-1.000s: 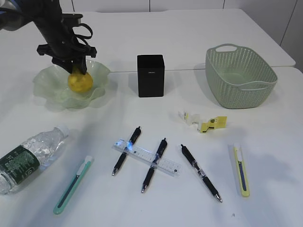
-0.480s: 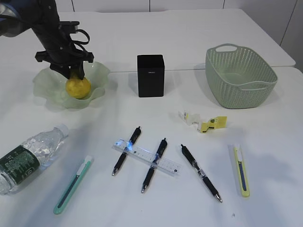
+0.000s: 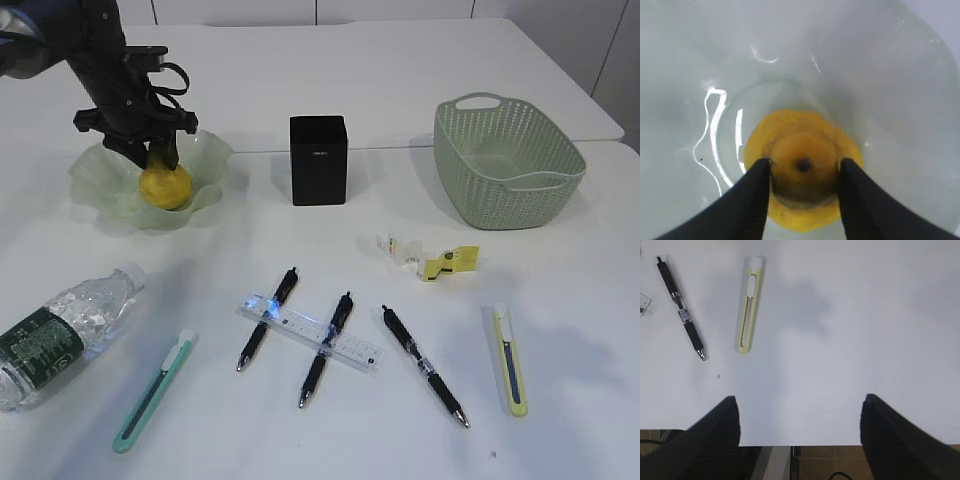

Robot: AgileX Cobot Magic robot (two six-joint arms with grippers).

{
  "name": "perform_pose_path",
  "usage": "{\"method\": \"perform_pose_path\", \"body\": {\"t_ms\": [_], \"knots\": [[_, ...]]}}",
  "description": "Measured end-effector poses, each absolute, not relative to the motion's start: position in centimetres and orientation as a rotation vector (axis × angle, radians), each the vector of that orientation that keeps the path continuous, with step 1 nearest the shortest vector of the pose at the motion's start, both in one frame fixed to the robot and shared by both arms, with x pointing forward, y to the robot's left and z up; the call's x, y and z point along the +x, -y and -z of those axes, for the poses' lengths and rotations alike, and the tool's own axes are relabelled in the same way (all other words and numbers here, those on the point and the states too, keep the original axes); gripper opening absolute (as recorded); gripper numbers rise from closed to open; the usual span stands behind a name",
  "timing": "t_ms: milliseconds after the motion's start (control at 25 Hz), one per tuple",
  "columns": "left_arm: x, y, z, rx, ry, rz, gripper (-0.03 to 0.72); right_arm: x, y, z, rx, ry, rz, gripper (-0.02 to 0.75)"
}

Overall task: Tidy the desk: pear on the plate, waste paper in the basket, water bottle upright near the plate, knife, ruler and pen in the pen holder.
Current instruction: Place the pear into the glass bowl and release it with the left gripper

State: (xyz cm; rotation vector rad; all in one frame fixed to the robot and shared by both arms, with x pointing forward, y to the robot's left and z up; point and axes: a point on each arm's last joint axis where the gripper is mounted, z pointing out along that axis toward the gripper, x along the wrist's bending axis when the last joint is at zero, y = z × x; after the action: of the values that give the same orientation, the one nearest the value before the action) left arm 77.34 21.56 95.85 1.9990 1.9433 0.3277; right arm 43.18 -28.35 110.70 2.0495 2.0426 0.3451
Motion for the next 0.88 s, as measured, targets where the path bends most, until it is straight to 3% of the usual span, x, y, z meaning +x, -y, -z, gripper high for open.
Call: {"method": "perform_pose_path", "body": {"t_ms": [200,400,880], "knots": [[77.3,-21.6,-95.8,2.002,-1.943,-0.327,0.402,43.2,28.4,-110.7,2.049,-2.043,-0.345,0.583],[77.2,-21.6,-95.8,2.008,-1.948,-0.320,0.422,43.2,28.4,-110.7,2.049,-2.043,-0.345,0.583],[75.3,-23.5,-103.1,1.928,-1.947,-0.325,0.423,43.2,27.9,-110.7,1.984,-2.140,-0.382,0.583]]}}
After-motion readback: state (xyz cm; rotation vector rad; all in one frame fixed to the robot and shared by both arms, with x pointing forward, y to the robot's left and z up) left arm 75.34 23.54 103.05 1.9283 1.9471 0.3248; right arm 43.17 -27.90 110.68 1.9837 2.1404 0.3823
